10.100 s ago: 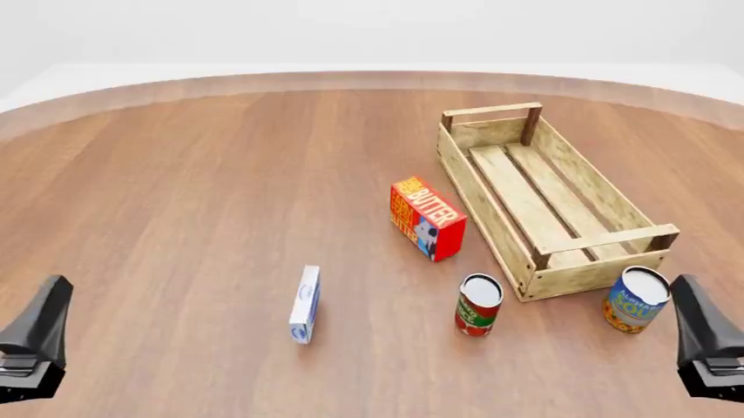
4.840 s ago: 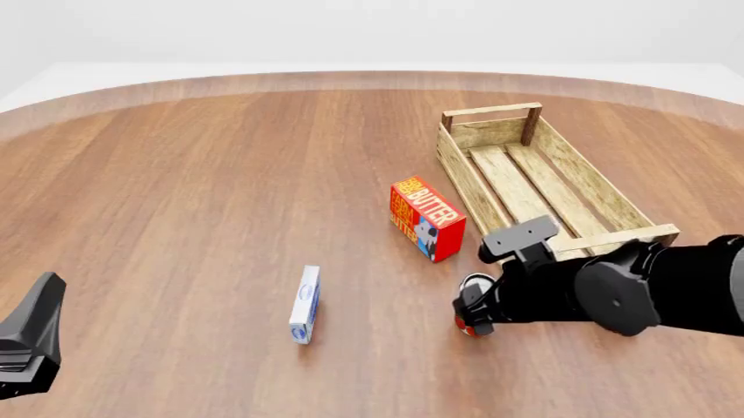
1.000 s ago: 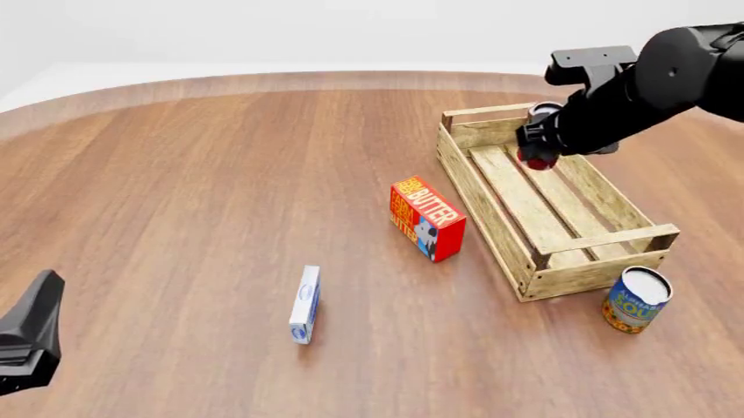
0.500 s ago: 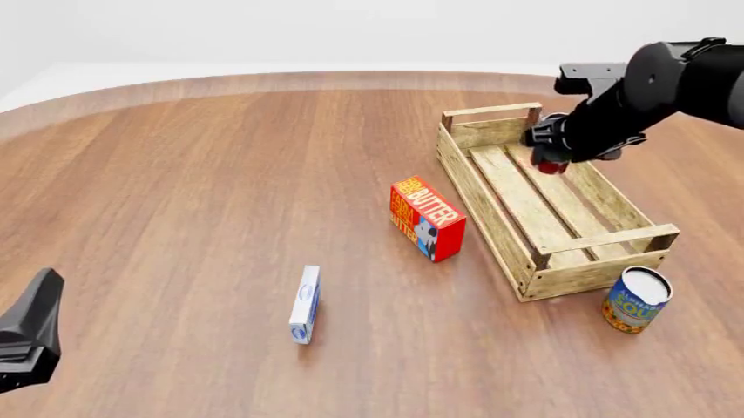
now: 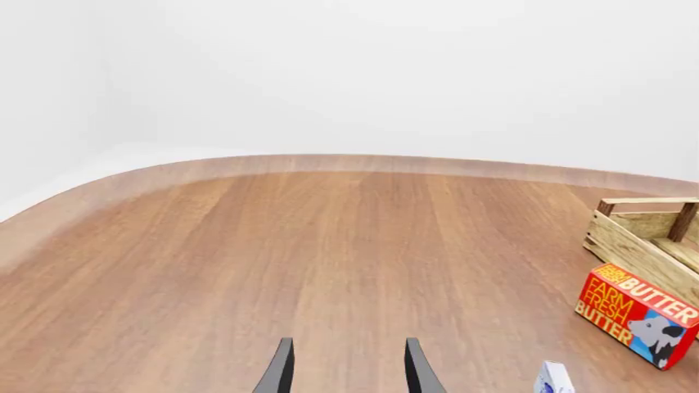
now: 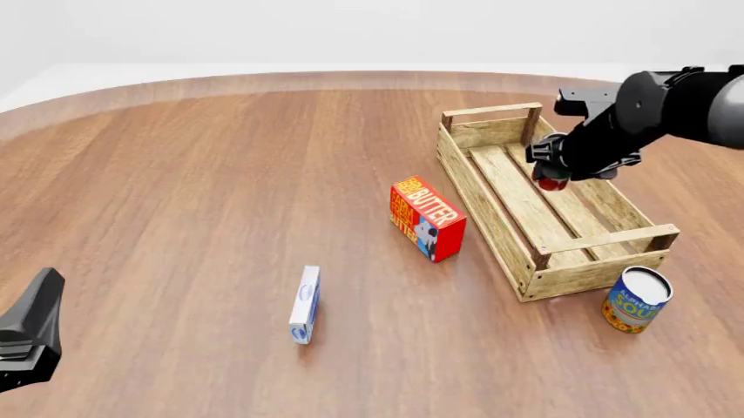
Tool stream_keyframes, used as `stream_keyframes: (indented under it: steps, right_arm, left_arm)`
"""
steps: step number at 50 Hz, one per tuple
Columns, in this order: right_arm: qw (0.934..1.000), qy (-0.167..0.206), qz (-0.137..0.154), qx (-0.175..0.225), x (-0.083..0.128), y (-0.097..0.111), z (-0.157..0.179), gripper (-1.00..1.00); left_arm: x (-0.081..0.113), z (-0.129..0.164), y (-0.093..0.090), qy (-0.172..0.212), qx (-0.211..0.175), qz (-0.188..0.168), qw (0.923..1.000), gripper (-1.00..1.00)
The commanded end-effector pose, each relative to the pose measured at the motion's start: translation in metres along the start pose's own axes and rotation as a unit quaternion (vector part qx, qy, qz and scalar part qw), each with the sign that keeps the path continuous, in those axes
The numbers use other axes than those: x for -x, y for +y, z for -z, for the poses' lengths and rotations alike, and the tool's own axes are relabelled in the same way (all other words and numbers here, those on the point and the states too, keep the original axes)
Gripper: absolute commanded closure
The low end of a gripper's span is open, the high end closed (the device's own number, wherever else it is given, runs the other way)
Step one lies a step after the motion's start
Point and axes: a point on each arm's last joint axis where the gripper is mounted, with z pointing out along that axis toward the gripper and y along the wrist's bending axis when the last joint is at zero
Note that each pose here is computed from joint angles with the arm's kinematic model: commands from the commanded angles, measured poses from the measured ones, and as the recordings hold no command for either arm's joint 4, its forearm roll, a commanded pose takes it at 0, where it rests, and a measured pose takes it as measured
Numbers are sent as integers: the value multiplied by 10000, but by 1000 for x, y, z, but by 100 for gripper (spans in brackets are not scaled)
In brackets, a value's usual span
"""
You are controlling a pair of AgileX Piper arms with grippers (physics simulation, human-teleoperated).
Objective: Pick up the tomato sauce, and put it in the wooden tray.
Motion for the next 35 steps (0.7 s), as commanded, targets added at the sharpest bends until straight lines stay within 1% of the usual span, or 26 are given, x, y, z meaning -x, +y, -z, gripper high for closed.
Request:
stream_keyframes:
  steps: [1,15,22,31,35]
  right_arm:
    - [9998,7,-183,-23,-4,-4,-5,100]
    - [9996,62,-272,-40,-15,-6,-13,100]
    - [9995,86,-311,-13,-21,-2,-20,100]
    - [9994,101,-327,16,-24,2,-25,100]
    - [9993,87,-355,6,-24,0,-25,100]
  left_arm:
    - [0,1,0,-6,-1,-5,10000,-100]
    - [0,1,0,-15,-2,-17,10000,-100]
    - [0,1,0,-14,-2,-18,10000,-100]
    - [0,1,0,-14,0,-19,10000,-100]
    - [0,2,0,-15,-2,-22,10000,-100]
